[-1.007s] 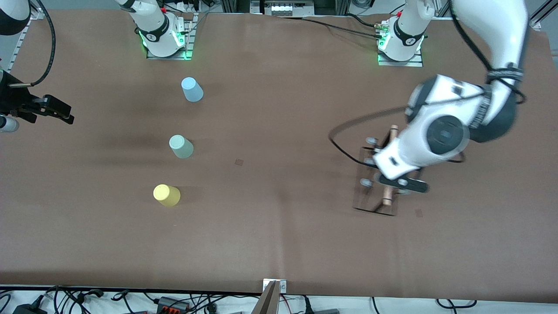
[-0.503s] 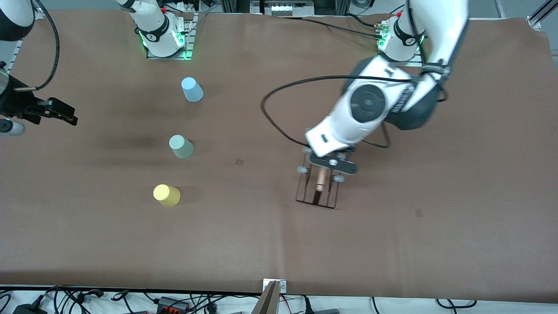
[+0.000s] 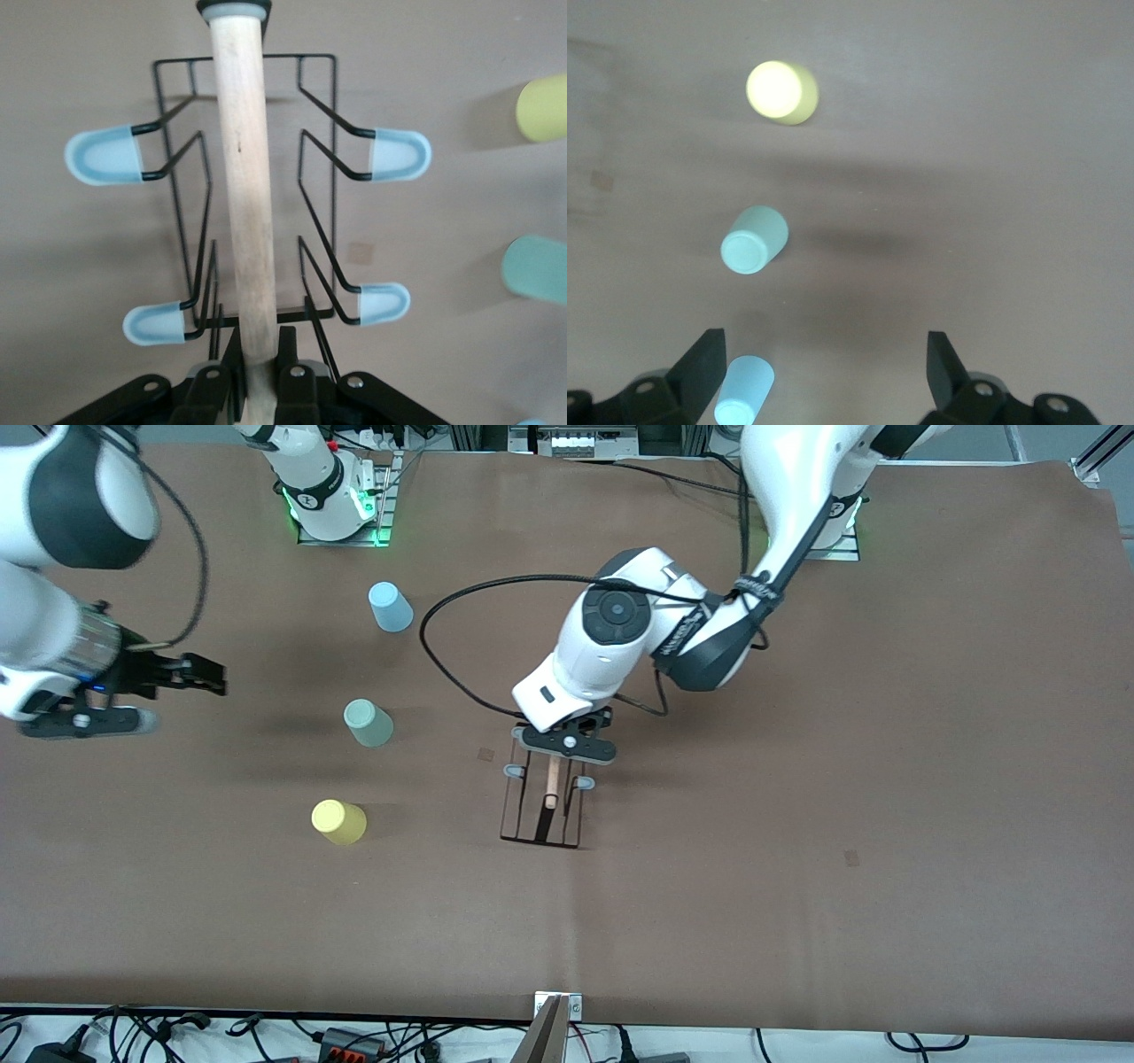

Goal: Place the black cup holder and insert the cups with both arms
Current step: 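Lower the holder onto the table while the right gripper reaches the cups, then open the left gripper while the right gripper descends to the teal cup, then grasp the teal cup with the right gripper while the left gripper retracts, then carry the teal cup to the holder and hang it on a peg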

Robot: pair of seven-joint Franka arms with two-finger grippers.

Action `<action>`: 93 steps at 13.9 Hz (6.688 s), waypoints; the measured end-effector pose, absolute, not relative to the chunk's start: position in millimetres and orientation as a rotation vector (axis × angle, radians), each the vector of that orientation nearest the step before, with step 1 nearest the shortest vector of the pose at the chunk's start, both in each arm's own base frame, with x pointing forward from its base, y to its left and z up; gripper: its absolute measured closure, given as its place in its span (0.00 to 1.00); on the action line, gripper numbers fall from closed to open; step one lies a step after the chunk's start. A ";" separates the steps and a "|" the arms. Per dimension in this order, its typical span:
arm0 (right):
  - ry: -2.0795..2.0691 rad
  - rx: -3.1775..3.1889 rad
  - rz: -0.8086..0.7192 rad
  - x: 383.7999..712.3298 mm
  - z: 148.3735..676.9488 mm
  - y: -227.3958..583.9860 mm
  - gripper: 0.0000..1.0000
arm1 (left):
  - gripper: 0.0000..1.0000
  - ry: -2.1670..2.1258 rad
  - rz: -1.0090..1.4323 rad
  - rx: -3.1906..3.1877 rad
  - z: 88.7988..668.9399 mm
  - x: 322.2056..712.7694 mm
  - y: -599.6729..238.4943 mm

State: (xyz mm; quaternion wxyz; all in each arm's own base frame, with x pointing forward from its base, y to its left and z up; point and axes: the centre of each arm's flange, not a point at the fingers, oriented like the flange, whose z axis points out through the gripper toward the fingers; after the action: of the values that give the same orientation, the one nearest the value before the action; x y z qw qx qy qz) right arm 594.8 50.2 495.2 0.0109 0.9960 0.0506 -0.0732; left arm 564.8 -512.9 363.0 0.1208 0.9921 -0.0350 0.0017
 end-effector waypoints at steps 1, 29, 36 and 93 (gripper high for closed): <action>0.160 3.104 -0.247 596.1 487.4 58.9 0.00 | 0.84 -0.084 0.008 2.889 356.4 559.1 -523.5; -0.076 3.062 -0.584 570.6 269.1 141.2 0.00 | 0.34 0.242 -0.109 2.859 420.8 619.7 -428.4; -0.103 3.052 -0.569 552.9 239.1 148.8 0.00 | 0.00 0.223 -0.193 3.017 467.4 668.2 -249.7; -0.007 3.043 -0.712 548.3 326.7 359.9 0.00 | 0.00 0.251 0.003 3.179 529.0 587.6 -48.1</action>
State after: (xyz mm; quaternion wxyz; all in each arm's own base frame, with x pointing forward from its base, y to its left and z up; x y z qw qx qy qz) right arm 548.3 359.9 326.7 0.0083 0.9736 -0.0024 -0.2279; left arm 587.6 -48.1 529.0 -0.0236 0.9966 0.0788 0.0008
